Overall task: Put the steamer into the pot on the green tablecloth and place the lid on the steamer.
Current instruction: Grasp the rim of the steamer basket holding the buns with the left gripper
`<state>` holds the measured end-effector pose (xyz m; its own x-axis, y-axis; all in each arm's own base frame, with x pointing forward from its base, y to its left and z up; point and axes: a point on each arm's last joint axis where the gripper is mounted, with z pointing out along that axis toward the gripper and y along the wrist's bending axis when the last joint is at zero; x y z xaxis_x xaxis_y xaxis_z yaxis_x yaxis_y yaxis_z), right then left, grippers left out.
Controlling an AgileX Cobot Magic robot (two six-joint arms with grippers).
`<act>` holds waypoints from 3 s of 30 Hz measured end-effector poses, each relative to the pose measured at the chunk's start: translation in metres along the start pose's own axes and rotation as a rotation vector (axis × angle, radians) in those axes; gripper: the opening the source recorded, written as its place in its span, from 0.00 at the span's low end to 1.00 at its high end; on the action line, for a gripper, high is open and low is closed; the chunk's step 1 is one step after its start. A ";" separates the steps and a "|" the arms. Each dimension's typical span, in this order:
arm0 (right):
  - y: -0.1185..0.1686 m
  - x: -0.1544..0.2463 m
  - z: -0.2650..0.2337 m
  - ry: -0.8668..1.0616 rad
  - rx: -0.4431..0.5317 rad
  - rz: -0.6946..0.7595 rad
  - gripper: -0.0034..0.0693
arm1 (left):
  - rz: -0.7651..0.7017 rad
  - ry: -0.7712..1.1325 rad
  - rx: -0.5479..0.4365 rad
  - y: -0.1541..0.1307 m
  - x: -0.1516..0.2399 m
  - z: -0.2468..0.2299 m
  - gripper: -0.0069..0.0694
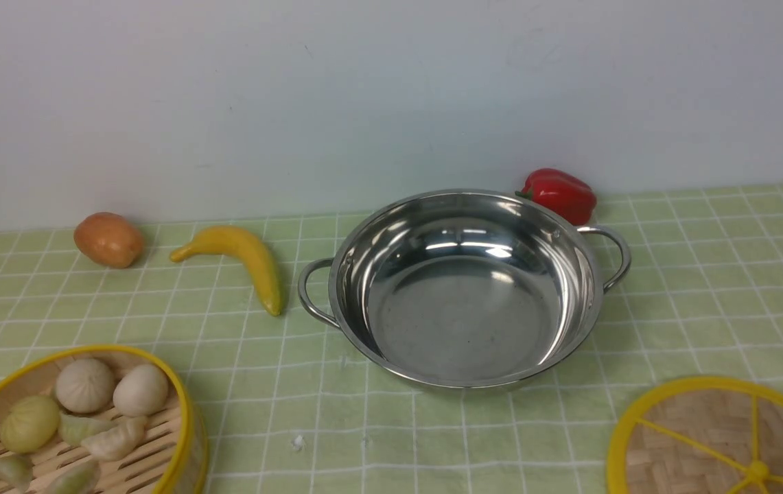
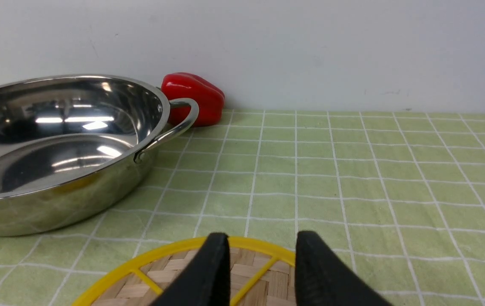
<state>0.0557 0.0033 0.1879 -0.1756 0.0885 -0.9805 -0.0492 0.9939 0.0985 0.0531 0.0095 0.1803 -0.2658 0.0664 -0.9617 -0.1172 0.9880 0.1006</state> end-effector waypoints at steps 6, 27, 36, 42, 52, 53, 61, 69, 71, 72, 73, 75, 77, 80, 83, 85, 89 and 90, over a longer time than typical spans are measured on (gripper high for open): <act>0.000 0.000 0.000 0.000 0.000 0.000 0.38 | 0.000 0.000 0.000 0.000 0.000 0.000 0.41; 0.000 0.000 0.000 0.000 0.000 0.000 0.38 | -0.543 -0.315 0.122 -0.002 -0.036 -0.008 0.41; 0.000 0.000 0.000 -0.001 0.000 0.000 0.38 | -0.325 0.070 0.192 -0.006 -0.113 -0.024 0.41; 0.000 0.000 0.000 -0.001 0.000 0.000 0.38 | 0.031 0.586 0.301 -0.009 -0.135 0.001 0.41; 0.000 0.000 0.000 -0.001 0.000 0.000 0.38 | 0.341 1.011 0.671 -0.023 -0.103 0.083 0.41; 0.000 0.000 0.000 -0.001 0.000 0.000 0.38 | 0.332 1.038 0.687 -0.024 -0.098 0.090 0.41; 0.000 0.000 0.000 -0.001 0.000 0.000 0.38 | 0.314 1.142 0.692 -0.028 -0.069 0.135 0.41; 0.000 0.000 0.000 -0.001 0.000 0.001 0.38 | 0.330 1.176 0.688 -0.029 -0.045 0.161 0.41; 0.000 0.000 0.000 -0.001 0.000 0.001 0.38 | 0.328 1.181 0.685 -0.029 -0.042 0.164 0.41; 0.000 0.000 0.000 -0.001 0.000 0.001 0.38 | 0.327 1.183 0.684 -0.029 -0.040 0.165 0.41; 0.000 0.000 0.000 -0.001 0.000 0.001 0.38 | 0.327 1.183 0.683 -0.030 -0.040 0.166 0.41; 0.000 0.000 0.000 -0.001 0.000 0.001 0.38 | 0.325 1.181 0.681 -0.030 -0.039 0.167 0.41; 0.000 0.000 0.000 -0.001 0.000 0.001 0.38 | 0.319 1.184 0.683 -0.031 -0.037 0.169 0.41; 0.000 0.000 0.000 -0.001 0.000 0.001 0.38 | 0.311 1.190 0.686 -0.031 -0.034 0.171 0.41; 0.000 0.000 0.000 -0.001 0.000 0.001 0.38 | 0.301 1.206 0.691 -0.033 -0.029 0.174 0.40; 0.000 0.000 0.000 -0.001 0.000 0.001 0.38 | 0.296 1.223 0.696 -0.033 -0.025 0.176 0.38; 0.000 0.000 0.000 -0.001 0.000 0.001 0.38 | 0.281 1.249 0.706 -0.035 -0.020 0.178 0.27; 0.000 0.000 0.000 -0.001 0.000 0.001 0.38 | 0.277 1.253 0.707 -0.036 -0.020 0.178 0.20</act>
<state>0.0557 0.0033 0.1880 -0.1748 0.0894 -0.9805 -0.0492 0.9938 0.0994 0.2332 -0.0022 0.1508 -0.8845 0.4639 -0.0497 0.4601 0.8498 -0.2573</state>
